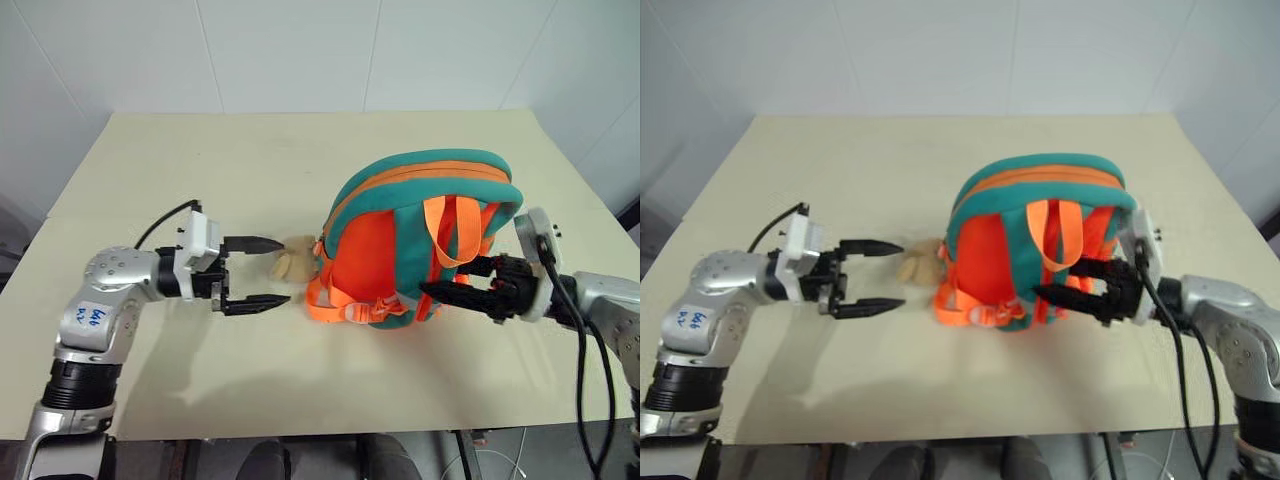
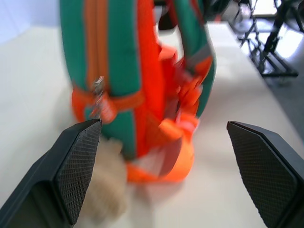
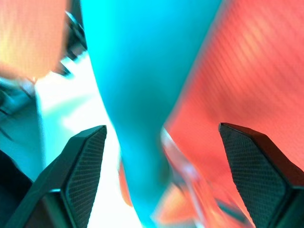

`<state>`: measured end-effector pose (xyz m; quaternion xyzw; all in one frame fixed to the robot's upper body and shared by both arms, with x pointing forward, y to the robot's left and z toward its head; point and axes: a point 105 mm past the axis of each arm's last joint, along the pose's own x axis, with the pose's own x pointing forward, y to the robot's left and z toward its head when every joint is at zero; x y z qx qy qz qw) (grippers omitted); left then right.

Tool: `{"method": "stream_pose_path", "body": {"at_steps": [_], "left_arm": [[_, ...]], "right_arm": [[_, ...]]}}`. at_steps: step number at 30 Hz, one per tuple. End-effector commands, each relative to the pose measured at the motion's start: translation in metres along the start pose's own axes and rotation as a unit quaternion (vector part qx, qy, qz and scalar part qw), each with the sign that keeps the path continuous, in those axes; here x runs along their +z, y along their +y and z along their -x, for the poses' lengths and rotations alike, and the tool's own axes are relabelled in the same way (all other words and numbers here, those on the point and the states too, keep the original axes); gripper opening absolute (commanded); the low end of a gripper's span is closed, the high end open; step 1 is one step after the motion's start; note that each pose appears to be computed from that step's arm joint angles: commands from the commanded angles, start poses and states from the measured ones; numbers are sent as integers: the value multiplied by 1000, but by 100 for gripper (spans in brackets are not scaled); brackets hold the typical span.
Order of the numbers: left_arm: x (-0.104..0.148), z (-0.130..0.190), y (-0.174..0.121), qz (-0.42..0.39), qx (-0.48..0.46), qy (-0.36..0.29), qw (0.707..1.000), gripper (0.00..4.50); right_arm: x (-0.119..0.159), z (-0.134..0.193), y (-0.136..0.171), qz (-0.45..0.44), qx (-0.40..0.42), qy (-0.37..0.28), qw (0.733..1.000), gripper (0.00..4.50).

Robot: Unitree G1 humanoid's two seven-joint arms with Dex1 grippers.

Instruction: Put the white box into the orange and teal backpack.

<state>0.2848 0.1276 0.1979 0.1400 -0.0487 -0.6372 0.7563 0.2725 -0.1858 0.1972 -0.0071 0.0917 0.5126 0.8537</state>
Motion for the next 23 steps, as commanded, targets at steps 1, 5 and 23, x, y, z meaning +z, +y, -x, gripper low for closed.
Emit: {"method": "stream_pose_path", "body": {"at_steps": [1,5,23], "left_arm": [[0,-6,-12,4,-24,-10,1000,450],[-10,-7,-18,16,-26,-9,999,450],[-14,33,-17,-5,56,28,998,450]], "right_arm": [[-1,18,-9,51,-30,13,998,449],[-10,37,-20,102,-67,31,992,449],[-8,71,-35,199,-83,67,974,449]]}}
